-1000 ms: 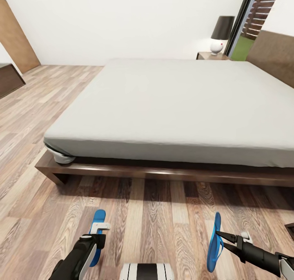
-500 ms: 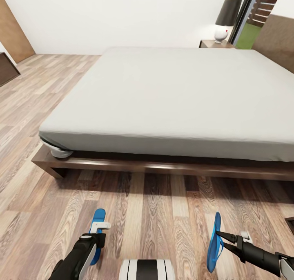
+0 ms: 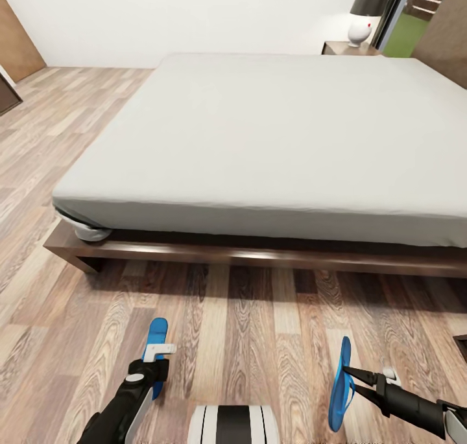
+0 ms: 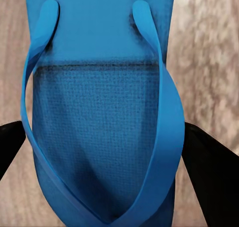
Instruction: In the bedroom, move the book from the bed onto either nightstand, and place the two sandals side by side next to the bed.
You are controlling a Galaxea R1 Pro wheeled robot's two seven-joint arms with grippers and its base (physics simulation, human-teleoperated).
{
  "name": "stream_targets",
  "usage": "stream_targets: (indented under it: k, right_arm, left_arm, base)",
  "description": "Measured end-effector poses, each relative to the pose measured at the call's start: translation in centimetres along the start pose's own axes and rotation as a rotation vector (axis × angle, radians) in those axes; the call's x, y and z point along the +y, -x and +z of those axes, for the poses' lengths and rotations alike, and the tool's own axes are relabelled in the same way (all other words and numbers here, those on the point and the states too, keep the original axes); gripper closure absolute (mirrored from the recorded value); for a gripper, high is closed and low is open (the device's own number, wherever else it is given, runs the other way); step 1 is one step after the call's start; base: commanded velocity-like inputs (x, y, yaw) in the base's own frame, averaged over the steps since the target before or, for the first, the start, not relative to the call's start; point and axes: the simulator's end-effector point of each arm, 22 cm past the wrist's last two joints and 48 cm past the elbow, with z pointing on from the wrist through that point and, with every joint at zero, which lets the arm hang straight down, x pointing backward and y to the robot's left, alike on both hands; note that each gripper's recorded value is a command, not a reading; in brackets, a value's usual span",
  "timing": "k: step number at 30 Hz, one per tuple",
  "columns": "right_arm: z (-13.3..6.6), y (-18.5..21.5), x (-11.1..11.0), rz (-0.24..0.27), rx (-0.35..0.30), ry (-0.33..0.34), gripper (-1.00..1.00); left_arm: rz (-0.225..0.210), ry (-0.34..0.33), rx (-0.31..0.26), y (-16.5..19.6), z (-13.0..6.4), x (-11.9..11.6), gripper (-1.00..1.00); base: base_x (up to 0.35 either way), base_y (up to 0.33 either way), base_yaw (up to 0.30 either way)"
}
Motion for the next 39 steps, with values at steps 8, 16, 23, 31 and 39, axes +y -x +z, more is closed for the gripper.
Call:
stream_targets:
  k: [8, 16, 23, 31, 39]
  right_arm:
    - [0.3, -0.5, -1.4, 0.024, 0.013, -0.019, 1.0]
    - [0.6, -1.1, -2.7, 0.048, 0.026, -0.037, 1.0]
    - [0.9, -1.6, -3.9, 0.068, 0.038, -0.052, 1.0]
    - [1.1, -2.1, -4.9, 0.087, 0.047, -0.066, 1.0]
    - [1.1, -2.1, -4.8, 0.086, 0.047, -0.065, 1.0]
  left_arm:
    - [0.004, -0.001, 0.033, -1.6, 0.8, -0.2, 1.0]
    - [0.008, -0.003, 0.066, -3.3, 1.6, -0.4, 1.0]
    - [0.011, -0.002, 0.095, -4.7, 2.3, -0.4, 1.0]
    - [0.014, -0.002, 0.119, -6.0, 2.8, -0.5, 1.0]
    - [0.016, -0.001, 0.119, -6.0, 2.8, -0.4, 1.0]
  base:
    - [0.0, 0.0, 0.0]
    - [0.0, 0.0, 0.0]
    - [0.0, 0.0, 0.0]
    - [0.0, 0.0, 0.0]
    - [0.001, 0.0, 0.0]
